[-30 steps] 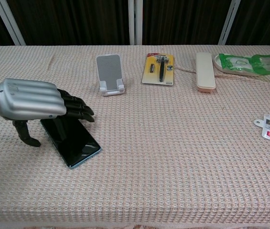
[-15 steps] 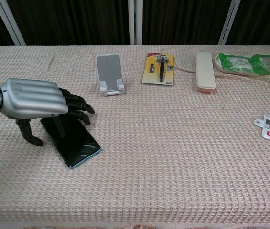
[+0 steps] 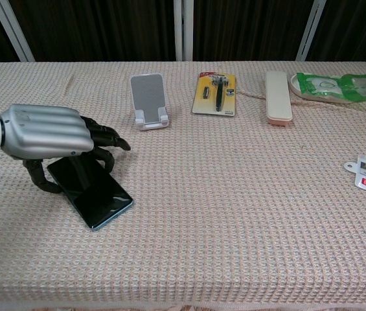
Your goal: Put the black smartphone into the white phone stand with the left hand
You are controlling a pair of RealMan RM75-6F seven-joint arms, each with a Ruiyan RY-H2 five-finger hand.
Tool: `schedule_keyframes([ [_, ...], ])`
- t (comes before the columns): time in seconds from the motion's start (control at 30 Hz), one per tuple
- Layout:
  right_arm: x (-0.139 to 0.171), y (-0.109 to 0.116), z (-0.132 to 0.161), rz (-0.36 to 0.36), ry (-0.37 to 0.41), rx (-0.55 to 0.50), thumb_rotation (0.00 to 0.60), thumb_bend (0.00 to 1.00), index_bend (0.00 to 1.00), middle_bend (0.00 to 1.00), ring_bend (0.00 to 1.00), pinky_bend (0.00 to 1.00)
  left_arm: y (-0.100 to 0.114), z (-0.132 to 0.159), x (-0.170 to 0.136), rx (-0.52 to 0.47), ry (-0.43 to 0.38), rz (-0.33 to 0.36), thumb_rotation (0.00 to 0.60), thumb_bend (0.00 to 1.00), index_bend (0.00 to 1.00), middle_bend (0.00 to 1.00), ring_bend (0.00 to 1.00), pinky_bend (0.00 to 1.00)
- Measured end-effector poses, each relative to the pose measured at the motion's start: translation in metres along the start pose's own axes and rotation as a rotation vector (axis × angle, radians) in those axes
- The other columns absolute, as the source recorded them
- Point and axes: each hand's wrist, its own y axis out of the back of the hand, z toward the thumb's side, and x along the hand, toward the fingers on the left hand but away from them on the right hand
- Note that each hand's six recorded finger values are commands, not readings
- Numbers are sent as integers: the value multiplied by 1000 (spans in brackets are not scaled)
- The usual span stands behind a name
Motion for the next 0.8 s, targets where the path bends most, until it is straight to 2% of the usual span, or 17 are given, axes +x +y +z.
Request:
schedule_keyframes([
  [0.2,0,1,-1,3,-5,4,600,176,0,0,0,0,-3,0,-1,-15,5,-3,600,219,420,47,48,209],
  [0.43,0,-1,-1,10,-6,7,600,176,0,0,0,0,0,0,-2,-45,9,22,600,330,546,86,49,209],
  [0.57,0,-1,-1,10,-5,7,600,176,0,0,0,0,1,0,-3,-61,11,37,600,345,565,170,49,209],
  [0.67,0,-2,-2,13,-8,7,600,176,0,0,0,0,2,0,-3,-69,13,48,600,347,571,288,71,212],
  [0.8,0,-3,-3,16,-9,8,600,176,0,0,0,0,4,-1,-4,-73,16,70,600,347,579,379,144,261],
])
